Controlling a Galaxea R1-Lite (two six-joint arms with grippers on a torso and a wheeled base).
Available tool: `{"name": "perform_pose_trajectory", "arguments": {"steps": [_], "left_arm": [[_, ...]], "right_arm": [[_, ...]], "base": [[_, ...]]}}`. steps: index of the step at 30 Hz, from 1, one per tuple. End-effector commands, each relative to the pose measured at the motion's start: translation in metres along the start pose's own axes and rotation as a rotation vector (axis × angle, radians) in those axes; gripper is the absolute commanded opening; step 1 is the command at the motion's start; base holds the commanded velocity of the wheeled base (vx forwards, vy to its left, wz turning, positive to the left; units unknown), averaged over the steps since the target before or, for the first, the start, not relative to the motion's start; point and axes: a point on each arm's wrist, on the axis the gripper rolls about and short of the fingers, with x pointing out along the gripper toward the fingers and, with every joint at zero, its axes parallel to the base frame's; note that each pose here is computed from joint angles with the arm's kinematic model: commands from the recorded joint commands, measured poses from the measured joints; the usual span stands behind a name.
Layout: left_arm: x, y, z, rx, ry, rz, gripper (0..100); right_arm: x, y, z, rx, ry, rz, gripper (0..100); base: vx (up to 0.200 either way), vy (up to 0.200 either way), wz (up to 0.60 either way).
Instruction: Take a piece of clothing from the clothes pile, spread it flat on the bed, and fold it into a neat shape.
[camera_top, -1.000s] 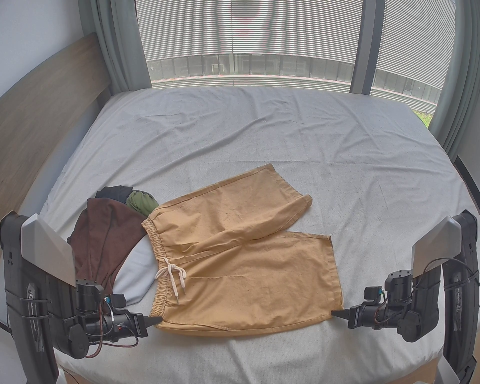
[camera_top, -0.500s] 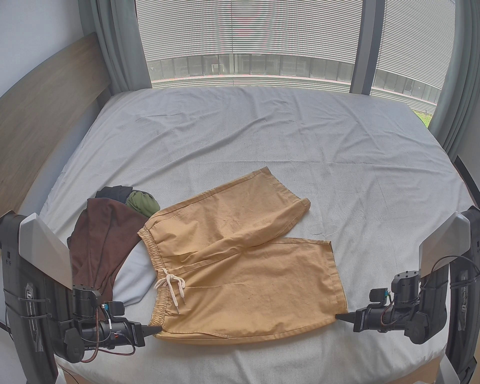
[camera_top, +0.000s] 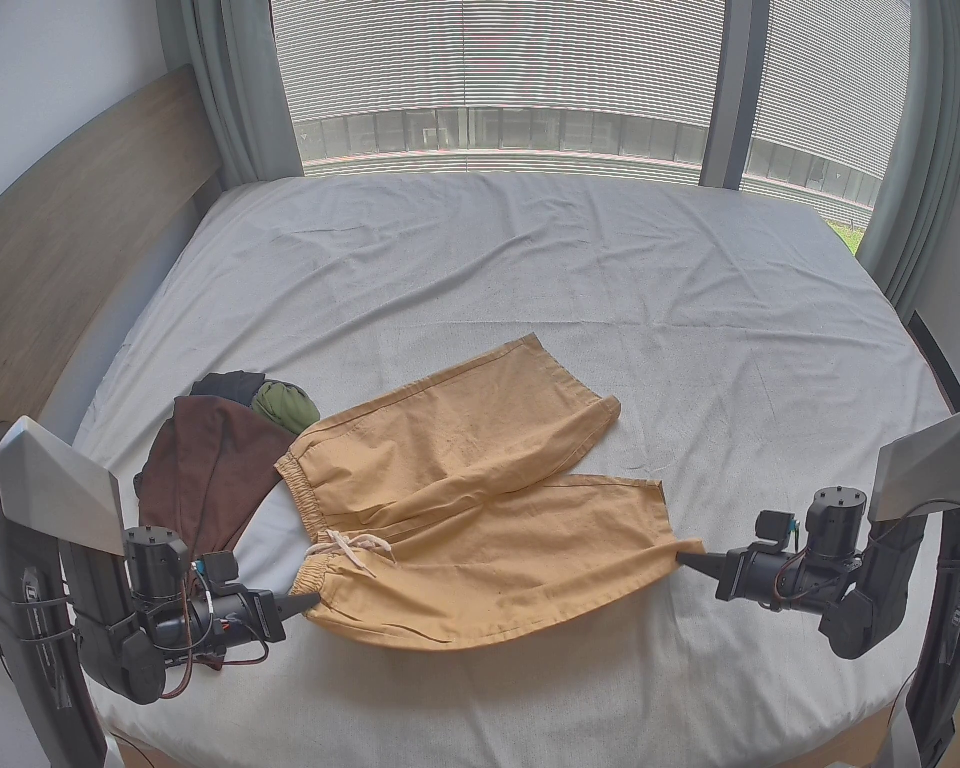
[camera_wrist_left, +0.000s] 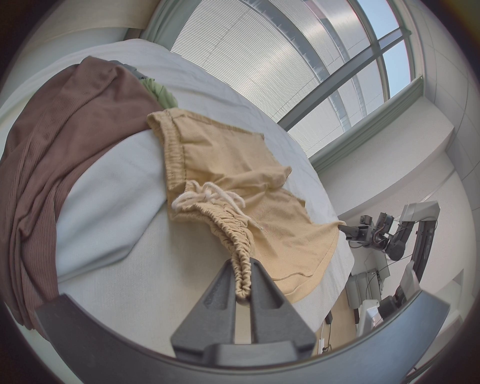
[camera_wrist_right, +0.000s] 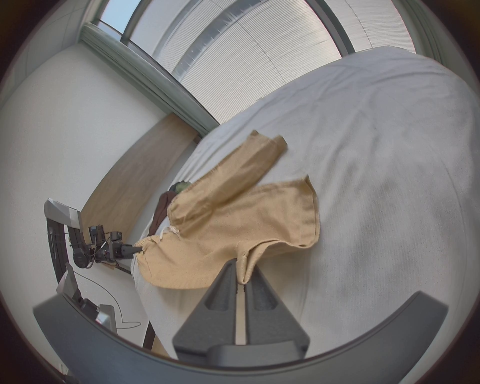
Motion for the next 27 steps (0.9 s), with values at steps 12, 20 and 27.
{"name": "perform_pose_trajectory", "arguments": {"steps": [12,20,27], "left_arm": [[-0.001,-0.012,0.04,0.009,-0.165,-0.052,0],[0.002,-0.012,0.043,0.015,-0.177,-0.051,0],[0.004,-0.012,0.047,0.007,-0.198,-0.037,0]], "right_arm": [[0.014,0.01,0.053,-0.031,-0.135,0.052,0],[0.017,0.015,0.077,-0.033,-0.148,0.047,0],[0.025,0.018,0.099,-0.041,-0.163,0.048,0]], "base": [[0.0,0.0,0.0],[0.0,0.0,0.0],[0.0,0.0,0.0]]}}
